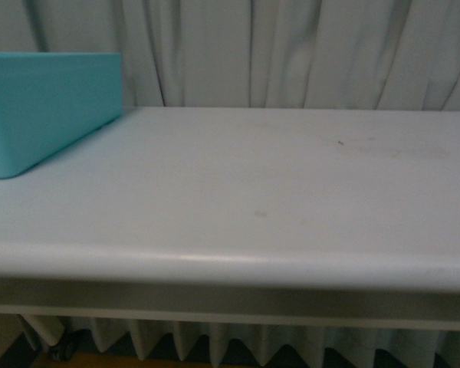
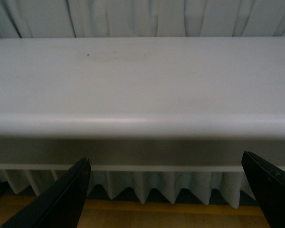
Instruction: Wind up and store yellow beetle toy
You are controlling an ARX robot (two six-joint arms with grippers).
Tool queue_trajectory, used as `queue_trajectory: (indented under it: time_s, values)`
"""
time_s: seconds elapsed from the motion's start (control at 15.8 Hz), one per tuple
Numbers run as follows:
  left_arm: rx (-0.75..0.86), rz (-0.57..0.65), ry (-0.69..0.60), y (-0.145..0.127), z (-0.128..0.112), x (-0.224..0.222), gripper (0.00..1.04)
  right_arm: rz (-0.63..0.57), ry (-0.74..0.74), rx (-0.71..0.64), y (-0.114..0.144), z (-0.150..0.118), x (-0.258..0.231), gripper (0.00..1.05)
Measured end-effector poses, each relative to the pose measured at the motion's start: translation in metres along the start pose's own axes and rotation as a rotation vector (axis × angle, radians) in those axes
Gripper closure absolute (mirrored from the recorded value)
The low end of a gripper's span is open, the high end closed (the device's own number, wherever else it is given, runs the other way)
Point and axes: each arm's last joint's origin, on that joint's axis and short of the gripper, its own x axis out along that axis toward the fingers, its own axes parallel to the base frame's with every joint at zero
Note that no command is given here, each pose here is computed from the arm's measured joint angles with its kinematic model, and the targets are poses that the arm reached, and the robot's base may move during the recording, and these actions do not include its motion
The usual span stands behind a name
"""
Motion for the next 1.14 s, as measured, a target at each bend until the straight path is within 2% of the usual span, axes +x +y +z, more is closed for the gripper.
queue_trajectory:
  time_s: [1.14]
  values:
    - [0.0, 0.0, 0.001, 0.0, -0.0001, 0.0, 0.07, 0.0, 0.001, 0.001, 0.0, -0.0001, 0.0, 0.07]
